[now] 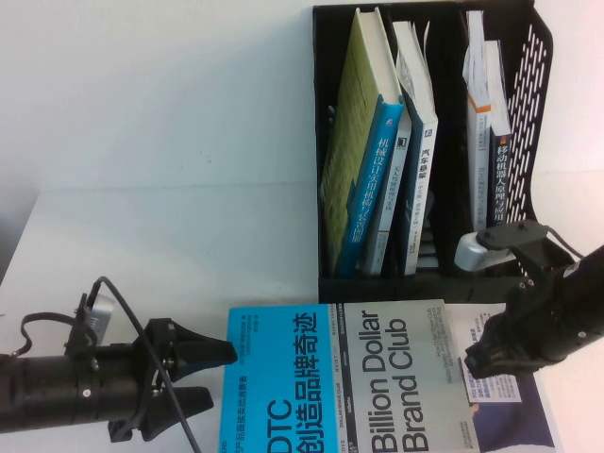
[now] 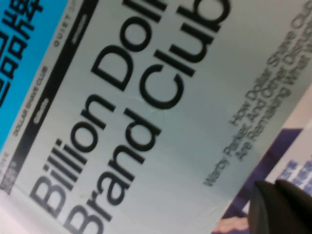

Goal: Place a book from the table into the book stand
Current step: Push book with right arm, then pick up the book with your left arm

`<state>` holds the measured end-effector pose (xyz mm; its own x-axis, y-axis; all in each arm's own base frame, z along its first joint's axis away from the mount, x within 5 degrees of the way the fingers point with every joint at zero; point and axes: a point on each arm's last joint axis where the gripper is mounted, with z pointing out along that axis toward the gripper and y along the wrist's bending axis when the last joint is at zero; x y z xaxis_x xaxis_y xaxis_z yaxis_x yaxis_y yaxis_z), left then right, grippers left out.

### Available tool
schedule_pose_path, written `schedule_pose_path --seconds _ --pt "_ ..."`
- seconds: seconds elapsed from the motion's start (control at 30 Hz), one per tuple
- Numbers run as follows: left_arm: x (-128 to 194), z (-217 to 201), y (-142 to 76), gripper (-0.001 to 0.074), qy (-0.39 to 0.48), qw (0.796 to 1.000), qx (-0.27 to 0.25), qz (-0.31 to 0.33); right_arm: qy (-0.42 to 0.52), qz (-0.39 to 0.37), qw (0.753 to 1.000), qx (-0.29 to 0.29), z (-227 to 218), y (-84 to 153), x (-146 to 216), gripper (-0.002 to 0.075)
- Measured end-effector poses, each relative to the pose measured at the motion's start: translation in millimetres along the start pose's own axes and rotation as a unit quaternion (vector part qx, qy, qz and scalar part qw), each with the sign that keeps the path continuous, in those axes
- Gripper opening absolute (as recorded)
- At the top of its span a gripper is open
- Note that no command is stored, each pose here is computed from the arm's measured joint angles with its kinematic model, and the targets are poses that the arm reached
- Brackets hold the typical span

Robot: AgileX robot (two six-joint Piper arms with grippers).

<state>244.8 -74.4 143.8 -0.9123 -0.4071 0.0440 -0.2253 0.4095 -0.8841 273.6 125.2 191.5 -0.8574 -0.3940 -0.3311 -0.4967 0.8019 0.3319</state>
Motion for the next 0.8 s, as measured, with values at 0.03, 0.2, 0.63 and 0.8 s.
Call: schedule_pose_path --seconds 0.03,0.2,0.63,0.8 --pt "-1.1 -2.1 1.0 0.0566 -0.001 1.0 0.0 0.0 -0.001 0.001 1.0 0.006 -1.1 -0.7 -1.6 -0.0002" --pt "-1.4 -7.1 6.0 0.0572 0.011 1.0 -0.013 0.012 0.01 0.011 1.0 0.015 1.2 -3.7 -1.1 -0.0002" --pt "0.3 1.6 13.1 0.0573 0.05 0.998 0.03 0.008 0.062 0.043 0.997 0.002 26.2 -3.7 2.9 -0.0002" --pt "-1.5 8.2 23.7 0.0573 0.055 0.998 0.03 -0.018 0.059 0.02 0.998 0.002 31.8 9.2 0.9 -0.0002"
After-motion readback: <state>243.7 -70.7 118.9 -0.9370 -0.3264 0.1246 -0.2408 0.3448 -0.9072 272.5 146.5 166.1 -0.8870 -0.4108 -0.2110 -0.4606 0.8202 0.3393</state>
